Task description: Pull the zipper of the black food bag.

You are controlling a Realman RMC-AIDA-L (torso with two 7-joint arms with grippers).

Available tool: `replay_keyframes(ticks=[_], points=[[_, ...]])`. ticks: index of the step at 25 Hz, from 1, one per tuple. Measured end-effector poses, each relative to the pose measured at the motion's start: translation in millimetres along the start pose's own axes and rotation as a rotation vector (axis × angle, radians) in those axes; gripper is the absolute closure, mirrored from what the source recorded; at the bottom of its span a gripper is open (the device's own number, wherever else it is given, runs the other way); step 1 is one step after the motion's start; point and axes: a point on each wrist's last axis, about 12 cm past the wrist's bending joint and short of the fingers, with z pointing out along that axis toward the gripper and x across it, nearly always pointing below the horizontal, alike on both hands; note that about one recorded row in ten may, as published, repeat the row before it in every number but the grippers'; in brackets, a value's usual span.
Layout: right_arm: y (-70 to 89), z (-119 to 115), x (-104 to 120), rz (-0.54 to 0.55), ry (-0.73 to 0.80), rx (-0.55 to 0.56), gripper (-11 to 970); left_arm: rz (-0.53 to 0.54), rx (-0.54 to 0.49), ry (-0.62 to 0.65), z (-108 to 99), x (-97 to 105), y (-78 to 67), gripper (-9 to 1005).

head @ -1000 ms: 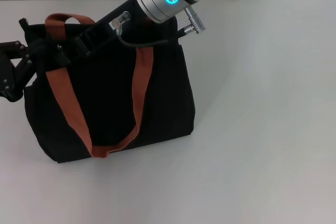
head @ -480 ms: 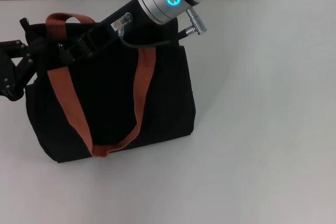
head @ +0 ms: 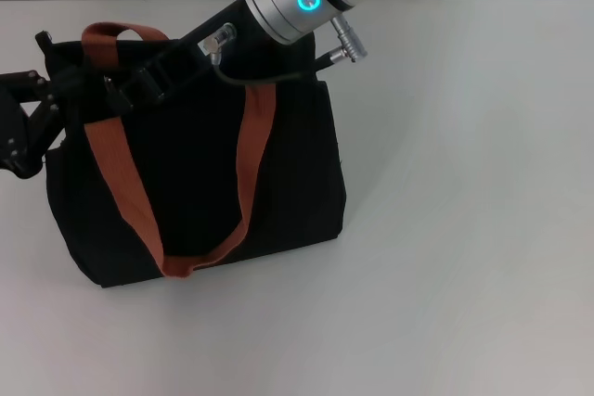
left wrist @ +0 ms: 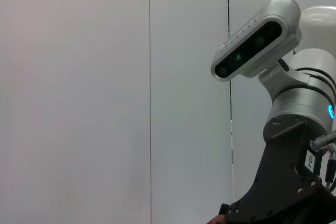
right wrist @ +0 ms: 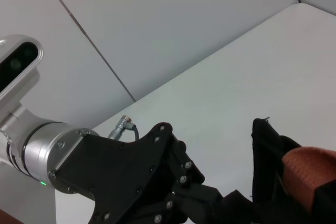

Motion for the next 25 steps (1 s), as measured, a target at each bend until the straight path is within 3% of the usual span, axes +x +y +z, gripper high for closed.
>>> replay_keyframes(ticks=[12,15,20,25], points=[[0.9,-0.2,0.4,-0.017,-0.004,-0.010,803,0.002,0.010,-0.016,2.0,-1.8,-0.6,978],[1.2,-0.2,0.7,-0.019,-0.005,-0.013,702,0.002,0.007,-0.017,1.3,-1.9,-0.4,978],[1.1,-0.1,0.4,-0.020,-0.005,-0.011,645,0.001,0.008,-0.019,2.3,-1.7,-0.8,978],[3.6,2.8,0.3,-0.035,0.007,-0.012,654,0.002,0.012,-0.022,4.4,-2.1,-0.7,978]])
